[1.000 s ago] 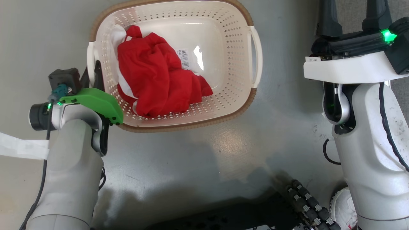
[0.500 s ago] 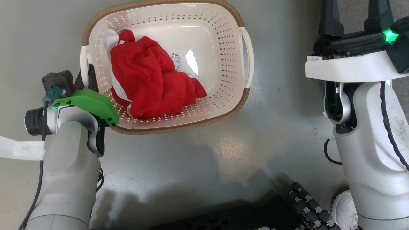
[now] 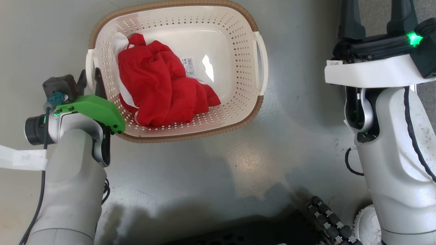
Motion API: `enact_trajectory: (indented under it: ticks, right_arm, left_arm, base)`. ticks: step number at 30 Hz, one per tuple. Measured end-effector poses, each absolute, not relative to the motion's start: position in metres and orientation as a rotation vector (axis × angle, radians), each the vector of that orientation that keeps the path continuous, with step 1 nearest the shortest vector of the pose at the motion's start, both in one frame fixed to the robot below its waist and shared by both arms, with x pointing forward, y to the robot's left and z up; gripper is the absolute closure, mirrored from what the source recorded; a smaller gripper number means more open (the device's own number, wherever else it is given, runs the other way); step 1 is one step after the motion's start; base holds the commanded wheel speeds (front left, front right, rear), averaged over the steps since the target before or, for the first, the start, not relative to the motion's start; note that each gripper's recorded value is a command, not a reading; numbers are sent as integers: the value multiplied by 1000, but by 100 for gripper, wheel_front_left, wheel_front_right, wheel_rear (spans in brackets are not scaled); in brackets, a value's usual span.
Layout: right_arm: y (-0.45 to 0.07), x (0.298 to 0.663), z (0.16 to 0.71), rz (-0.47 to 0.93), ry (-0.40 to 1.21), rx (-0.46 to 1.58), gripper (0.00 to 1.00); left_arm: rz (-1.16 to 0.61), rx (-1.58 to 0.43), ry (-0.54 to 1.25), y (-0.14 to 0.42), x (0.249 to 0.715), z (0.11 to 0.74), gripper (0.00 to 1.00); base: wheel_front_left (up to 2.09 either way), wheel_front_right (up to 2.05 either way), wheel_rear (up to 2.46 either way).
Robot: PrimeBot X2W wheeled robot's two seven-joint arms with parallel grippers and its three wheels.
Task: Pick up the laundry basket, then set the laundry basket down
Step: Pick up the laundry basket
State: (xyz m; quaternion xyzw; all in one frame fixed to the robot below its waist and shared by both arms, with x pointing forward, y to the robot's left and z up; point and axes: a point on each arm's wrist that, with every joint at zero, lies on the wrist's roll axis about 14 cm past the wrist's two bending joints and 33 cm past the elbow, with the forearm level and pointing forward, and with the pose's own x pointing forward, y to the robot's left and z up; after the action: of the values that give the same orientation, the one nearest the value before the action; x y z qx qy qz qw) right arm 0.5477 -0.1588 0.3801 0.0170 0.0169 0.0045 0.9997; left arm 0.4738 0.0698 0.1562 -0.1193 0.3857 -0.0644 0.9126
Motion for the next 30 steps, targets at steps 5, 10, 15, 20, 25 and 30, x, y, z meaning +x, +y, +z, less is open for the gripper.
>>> enact_trajectory:
  ticks: [5,10,15,20,25,30]
  right_arm:
    - [-158,548,382,10,30,35,0]
    - [-158,548,385,10,24,36,0]
    - [-159,548,389,6,18,36,0]
    - [-159,549,398,4,0,37,0]
    - [-161,547,406,-3,-9,38,0]
    - [-159,538,406,-3,13,43,0]
  left_arm:
    - [-130,-246,789,71,475,159,0]
    - [-128,-247,771,72,480,164,0]
    - [-129,-254,714,72,494,179,0]
    - [-149,-251,624,72,513,204,0]
    - [-151,-257,513,75,536,238,0]
    - [-151,-241,408,83,548,274,0]
  base:
    - [0,0,0]
    - [0,0,0]
    - [0,0,0]
    - [0,0,0]
    - [0,0,0]
    - [0,0,0]
